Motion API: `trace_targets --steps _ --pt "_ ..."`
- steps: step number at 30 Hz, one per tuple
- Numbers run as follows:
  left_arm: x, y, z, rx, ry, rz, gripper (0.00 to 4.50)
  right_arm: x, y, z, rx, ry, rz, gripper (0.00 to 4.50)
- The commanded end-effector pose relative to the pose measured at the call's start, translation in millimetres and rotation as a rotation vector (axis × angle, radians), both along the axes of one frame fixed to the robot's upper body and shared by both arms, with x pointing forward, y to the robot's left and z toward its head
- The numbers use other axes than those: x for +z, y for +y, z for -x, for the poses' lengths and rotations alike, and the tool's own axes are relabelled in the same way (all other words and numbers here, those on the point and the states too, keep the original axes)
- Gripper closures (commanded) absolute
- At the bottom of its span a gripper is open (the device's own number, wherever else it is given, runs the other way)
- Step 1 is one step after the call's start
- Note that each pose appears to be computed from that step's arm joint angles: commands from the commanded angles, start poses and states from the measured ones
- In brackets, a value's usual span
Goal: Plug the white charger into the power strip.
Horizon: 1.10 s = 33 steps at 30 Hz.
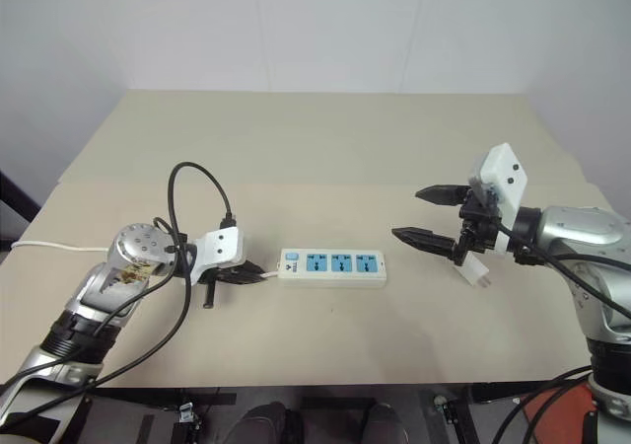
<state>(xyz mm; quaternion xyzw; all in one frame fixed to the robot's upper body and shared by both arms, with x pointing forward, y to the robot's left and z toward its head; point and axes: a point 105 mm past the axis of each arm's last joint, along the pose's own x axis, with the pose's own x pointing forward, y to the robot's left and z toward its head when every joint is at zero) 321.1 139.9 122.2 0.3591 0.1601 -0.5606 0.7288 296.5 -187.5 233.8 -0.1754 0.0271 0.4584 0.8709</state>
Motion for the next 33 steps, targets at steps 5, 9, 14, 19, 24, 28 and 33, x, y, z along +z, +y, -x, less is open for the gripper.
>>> trace_targets --steps 5,9,14,19,24,28,33 --pt "39 14 18 -0.137 0.006 0.054 1.43 12 -8 6 -0.029 -0.047 0.009 0.00" --pt "59 15 16 -0.142 -0.029 0.151 0.18 13 -10 7 -0.041 -0.048 -0.001 0.00" --pt "68 -10 -3 -0.123 -0.113 0.422 0.01 13 -11 8 -0.054 -0.048 -0.014 0.00" --pt "53 -35 -5 -0.192 -0.059 0.514 0.01 16 -11 10 -0.063 -0.046 -0.028 0.00" --pt "23 -46 -12 -0.261 -0.022 0.419 0.01 19 -12 12 -0.072 -0.047 -0.034 0.00" --pt "12 -47 -19 -0.263 -0.011 0.406 0.01 20 -13 14 -0.076 -0.048 -0.035 0.00" --pt "1 -48 -26 -0.245 -0.013 0.434 0.01 21 -14 17 -0.082 -0.046 -0.051 0.00"
